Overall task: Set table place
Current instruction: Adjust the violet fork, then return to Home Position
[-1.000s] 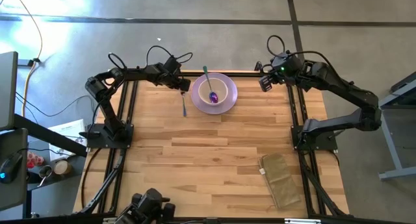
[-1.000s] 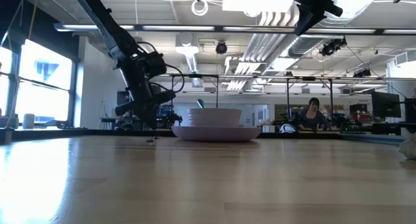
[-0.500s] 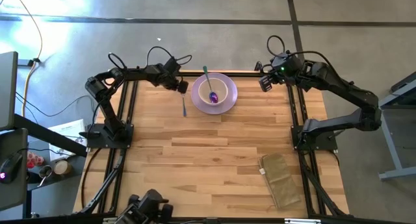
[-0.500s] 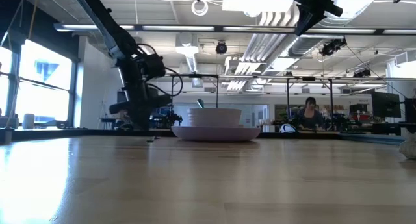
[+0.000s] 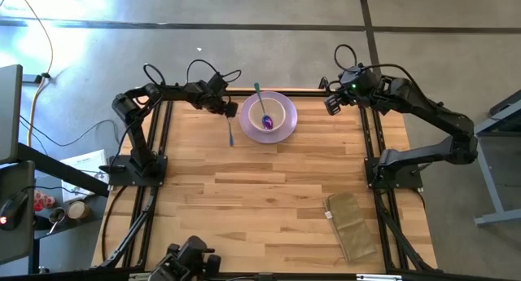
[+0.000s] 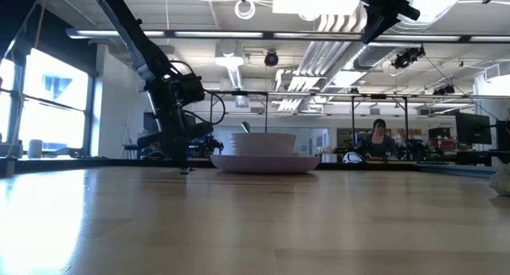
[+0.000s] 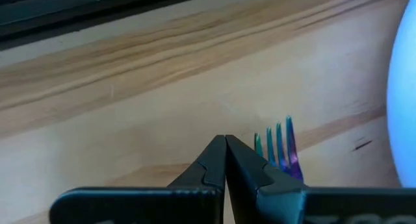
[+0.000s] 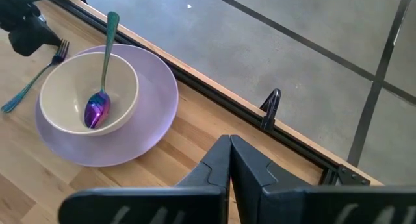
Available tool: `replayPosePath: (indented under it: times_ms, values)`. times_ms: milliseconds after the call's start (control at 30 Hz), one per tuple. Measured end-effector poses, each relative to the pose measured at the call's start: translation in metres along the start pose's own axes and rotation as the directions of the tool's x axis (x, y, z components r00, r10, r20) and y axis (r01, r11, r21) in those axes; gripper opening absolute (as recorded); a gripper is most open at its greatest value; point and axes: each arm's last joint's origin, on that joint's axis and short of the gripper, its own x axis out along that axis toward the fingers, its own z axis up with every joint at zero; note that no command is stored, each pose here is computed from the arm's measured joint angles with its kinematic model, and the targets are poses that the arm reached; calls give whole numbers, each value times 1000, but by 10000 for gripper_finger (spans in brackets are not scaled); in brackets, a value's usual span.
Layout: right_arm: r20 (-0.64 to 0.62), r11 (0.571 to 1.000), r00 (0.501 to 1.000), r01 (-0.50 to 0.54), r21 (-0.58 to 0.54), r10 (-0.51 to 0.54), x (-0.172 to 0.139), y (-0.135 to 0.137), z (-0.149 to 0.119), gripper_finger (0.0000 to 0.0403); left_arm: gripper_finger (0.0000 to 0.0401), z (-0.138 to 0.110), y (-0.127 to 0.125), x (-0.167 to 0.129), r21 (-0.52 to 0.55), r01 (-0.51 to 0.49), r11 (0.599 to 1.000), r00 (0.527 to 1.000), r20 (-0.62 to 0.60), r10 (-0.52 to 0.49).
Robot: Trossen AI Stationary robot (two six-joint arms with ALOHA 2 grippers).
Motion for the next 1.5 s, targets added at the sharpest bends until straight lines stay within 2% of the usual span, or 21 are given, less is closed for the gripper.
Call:
replayPosePath:
  times_ms: [367, 700, 800, 967, 1033, 1133, 1267, 1367, 1500]
  values:
    - [0, 1000, 1000, 0, 2, 0, 0, 0, 0, 0, 0, 4, -3, 2, -13, 52, 999, 998, 28, -52]
    - [0, 1000, 1000, 0, 1, 0, 0, 0, 0, 0, 0, 3, -2, 2, -17, 49, 999, 999, 23, -49]
    - [1, 999, 1000, 0, -39, 0, 0, 0, 0, 0, 0, 1, -2, -6, -9, 58, 998, 998, 0, -58]
    - [10, 993, 1000, -1, -115, 2, -1, -1, 0, 0, 0, -2, -10, -43, 47, 46, 998, 998, 33, -48]
    - [56, 991, 998, -9, -134, 17, -3, -2, 0, 0, 0, -6, -16, -65, 83, 31, 996, 997, 75, -37]
    - [145, 987, 984, -87, -137, 107, -7, -5, -8, 0, 0, -15, -27, -103, 142, 28, 989, 987, 151, -49]
    - [280, 976, 935, -200, -86, 216, -18, -18, -34, 0, 0, -37, -42, -156, 223, 50, 974, 958, 265, -110]
    - [325, 960, 903, -273, -66, 279, -24, -29, -60, 0, 0, -59, -51, -190, 284, 75, 956, 931, 323, -170]
    - [396, 905, 819, -417, -85, 414, -29, -36, -89, 0, 0, -96, -54, -214, 317, 144, 937, 885, 383, -266]
